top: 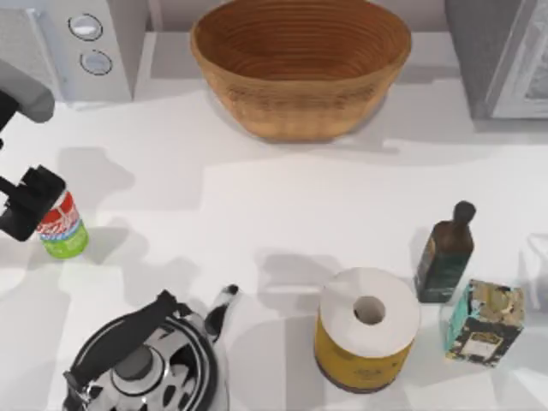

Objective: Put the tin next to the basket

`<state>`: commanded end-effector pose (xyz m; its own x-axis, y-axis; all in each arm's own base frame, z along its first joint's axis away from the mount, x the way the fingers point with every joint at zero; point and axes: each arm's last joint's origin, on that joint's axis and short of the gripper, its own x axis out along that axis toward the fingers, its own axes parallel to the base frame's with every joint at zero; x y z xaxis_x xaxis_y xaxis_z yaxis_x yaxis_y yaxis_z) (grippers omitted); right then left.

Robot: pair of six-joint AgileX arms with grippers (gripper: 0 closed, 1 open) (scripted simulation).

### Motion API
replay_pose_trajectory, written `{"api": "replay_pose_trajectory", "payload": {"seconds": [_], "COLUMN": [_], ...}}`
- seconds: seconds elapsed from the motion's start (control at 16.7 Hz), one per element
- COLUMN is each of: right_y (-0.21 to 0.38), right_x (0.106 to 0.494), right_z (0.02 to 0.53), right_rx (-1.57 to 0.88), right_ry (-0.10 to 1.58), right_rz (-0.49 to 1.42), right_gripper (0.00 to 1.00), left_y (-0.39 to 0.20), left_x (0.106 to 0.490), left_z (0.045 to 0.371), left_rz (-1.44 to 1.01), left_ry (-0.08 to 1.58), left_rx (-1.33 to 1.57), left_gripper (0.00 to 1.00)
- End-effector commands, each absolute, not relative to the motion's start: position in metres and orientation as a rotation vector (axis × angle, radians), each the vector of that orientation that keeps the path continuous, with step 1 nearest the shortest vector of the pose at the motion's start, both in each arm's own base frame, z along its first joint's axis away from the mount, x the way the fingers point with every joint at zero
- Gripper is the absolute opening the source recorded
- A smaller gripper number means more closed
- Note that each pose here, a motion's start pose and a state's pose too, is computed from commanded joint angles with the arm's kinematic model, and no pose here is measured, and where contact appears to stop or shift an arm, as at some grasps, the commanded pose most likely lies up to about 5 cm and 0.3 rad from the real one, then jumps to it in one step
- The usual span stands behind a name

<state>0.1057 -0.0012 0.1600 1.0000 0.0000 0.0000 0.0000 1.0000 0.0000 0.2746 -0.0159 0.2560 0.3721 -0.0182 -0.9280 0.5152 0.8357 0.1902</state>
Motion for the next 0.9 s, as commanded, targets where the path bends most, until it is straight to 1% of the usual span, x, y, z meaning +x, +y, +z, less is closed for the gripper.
{"api": "replay_pose_trajectory", "payload": {"seconds": [0.18,0.42,0.6,0.9], "right_y": [-0.001,-0.001,-0.001,-0.001], "right_x": [0.106,0.106,0.106,0.106], "right_z": [0.16,0.16,0.16,0.16], "right_rx": [0.0,0.0,0.0,0.0], "right_ry": [0.0,0.0,0.0,0.0], "right_rz": [0.0,0.0,0.0,0.0], "right_gripper": [1.0,1.0,1.0,1.0], "left_y": [-0.021,-0.027,-0.029,-0.027], "left_x": [0.319,0.357,0.369,0.369], "left_z": [0.242,0.226,0.22,0.22], "left_rz": [-0.477,-0.591,-0.629,-0.624], "left_ry": [1.32,1.445,1.478,1.479], "left_rx": [0.564,0.615,0.628,0.625], "left_gripper": [1.0,1.0,1.0,1.0]}}
